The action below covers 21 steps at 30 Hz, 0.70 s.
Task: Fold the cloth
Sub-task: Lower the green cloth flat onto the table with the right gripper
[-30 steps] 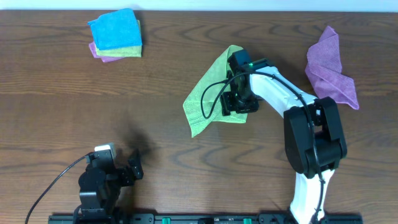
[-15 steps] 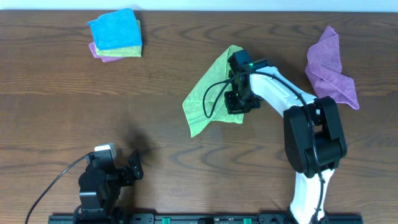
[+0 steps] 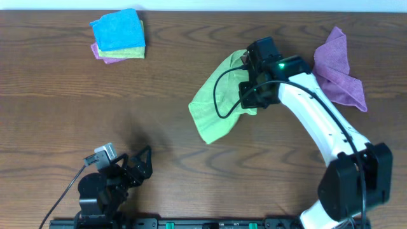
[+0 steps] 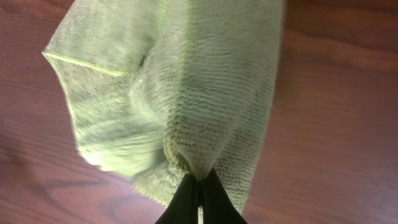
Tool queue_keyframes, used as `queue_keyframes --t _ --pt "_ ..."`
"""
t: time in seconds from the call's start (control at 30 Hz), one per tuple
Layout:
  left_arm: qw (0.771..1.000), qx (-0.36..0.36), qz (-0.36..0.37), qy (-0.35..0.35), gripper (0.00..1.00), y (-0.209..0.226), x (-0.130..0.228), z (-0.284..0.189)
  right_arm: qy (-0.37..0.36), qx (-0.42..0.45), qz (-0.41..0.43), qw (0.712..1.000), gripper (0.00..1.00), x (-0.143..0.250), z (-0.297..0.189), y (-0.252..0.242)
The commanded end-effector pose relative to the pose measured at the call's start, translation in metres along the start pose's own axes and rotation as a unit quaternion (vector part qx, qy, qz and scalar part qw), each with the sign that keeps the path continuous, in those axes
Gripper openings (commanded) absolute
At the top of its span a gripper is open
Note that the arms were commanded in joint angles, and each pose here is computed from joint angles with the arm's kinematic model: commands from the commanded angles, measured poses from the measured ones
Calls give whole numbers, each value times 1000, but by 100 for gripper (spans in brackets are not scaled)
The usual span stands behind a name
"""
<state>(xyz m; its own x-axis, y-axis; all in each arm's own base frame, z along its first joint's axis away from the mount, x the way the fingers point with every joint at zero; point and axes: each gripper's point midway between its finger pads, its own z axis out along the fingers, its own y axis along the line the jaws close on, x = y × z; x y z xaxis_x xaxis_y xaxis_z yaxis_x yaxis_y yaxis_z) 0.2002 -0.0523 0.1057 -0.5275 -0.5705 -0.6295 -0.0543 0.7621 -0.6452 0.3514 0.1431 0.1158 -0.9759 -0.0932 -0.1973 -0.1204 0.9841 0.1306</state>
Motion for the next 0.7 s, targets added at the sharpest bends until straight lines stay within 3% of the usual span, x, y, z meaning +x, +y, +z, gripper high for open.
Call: queue_keyframes --t 0.0,0.23,0.33,0.57,0.67 --pt "997 39 -71 18 96 -16 3 -2 -2 17 38 999 1 1 -6 -11" --pt "985 57 -145 68 96 -27 11 3 2 19 59 998 1 3 -5 -15" --pt "972 45 -218 69 95 -24 11 4 2 19 59 998 2 3 -5 -15" --pt "970 43 -229 71 95 -23 11 4 -5 18 58 998 12 -1 -5 -15" --pt "970 43 -229 71 95 -23 11 4 -8 17 53 998 26 -2 -4 -14"
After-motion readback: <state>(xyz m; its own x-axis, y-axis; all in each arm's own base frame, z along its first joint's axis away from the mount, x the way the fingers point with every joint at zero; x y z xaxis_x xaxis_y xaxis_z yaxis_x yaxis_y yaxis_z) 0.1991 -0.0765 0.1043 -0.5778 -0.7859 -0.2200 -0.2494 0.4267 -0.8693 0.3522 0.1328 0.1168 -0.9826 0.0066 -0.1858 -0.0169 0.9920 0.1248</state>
